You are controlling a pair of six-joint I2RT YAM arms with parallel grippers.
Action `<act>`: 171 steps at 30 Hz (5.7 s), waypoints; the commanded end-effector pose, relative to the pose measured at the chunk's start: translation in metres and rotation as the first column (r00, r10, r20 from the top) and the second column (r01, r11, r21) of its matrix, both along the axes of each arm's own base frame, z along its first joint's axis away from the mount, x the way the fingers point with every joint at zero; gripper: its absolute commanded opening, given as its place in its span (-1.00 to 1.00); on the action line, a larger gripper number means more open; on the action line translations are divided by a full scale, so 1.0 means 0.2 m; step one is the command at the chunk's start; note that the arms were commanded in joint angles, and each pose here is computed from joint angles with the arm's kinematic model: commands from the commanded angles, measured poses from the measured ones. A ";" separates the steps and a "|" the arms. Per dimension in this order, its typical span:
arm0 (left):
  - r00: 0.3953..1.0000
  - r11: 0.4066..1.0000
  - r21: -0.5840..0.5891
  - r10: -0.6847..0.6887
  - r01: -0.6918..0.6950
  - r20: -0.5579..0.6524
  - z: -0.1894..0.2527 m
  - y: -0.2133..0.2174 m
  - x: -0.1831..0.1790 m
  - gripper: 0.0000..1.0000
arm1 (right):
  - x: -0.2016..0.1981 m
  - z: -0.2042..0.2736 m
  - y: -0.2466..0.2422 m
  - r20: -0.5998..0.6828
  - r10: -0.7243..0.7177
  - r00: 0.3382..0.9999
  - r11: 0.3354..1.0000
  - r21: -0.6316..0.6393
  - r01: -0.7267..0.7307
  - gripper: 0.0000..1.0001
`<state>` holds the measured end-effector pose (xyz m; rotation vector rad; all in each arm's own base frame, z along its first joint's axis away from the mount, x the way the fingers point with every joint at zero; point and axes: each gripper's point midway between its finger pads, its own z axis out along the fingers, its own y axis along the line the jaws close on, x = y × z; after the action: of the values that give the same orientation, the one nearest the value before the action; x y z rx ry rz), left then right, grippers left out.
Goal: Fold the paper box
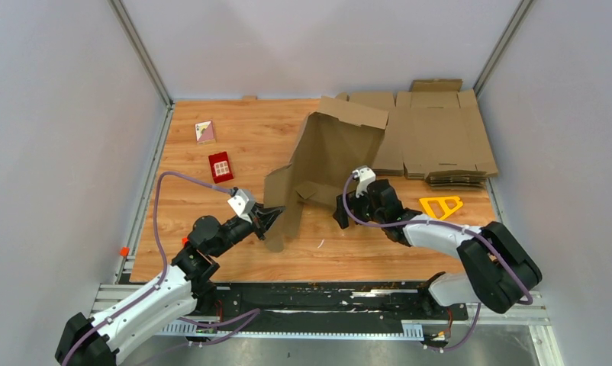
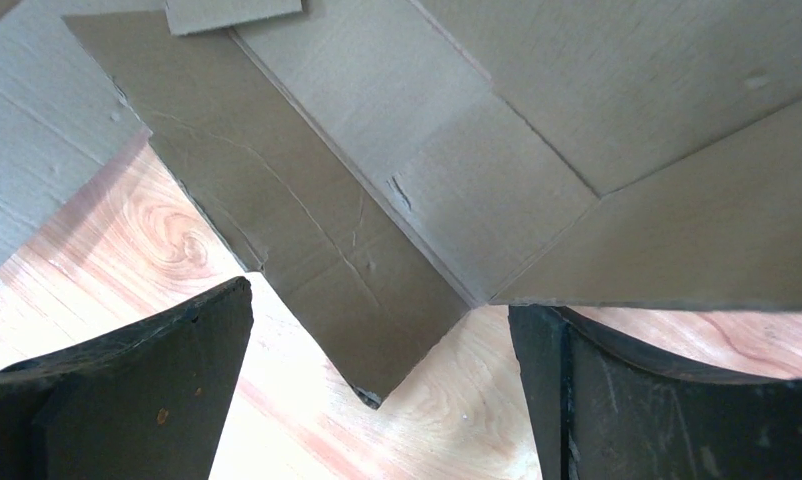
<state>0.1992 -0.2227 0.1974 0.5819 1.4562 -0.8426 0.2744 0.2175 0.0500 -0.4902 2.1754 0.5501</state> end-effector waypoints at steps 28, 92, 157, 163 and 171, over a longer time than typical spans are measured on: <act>0.990 0.993 -0.022 -0.114 0.112 -0.077 -0.04 -0.09 -0.06 -1.00 | 0.20 0.03 -0.05 -0.030 -0.162 0.986 0.982 0.098 0.164 0.79; 0.940 0.949 -0.075 -0.315 0.308 -0.133 -0.07 -0.25 -0.14 -1.00 | 0.31 0.15 0.05 0.064 -0.108 0.992 0.992 0.075 0.103 0.43; 0.950 0.970 0.054 -0.219 0.237 -0.224 -0.20 -0.24 -0.04 -1.00 | 0.62 0.13 0.03 0.105 -0.148 0.983 0.988 0.057 0.142 0.45; 0.941 0.966 0.051 -0.232 0.252 -0.245 -0.23 -0.25 -0.05 -1.00 | 0.64 -0.02 -0.06 -0.008 -0.281 0.960 0.959 -0.029 0.281 0.83; 0.937 0.965 0.055 -0.234 0.256 -0.261 -0.24 -0.24 -0.06 -1.00 | 0.65 -0.10 -0.06 -0.071 -0.323 0.944 0.946 -0.052 0.320 0.93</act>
<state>0.2031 -0.2721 0.1826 0.7131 1.5343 -1.0375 0.4065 0.2145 0.0523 -0.2151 2.1820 0.3988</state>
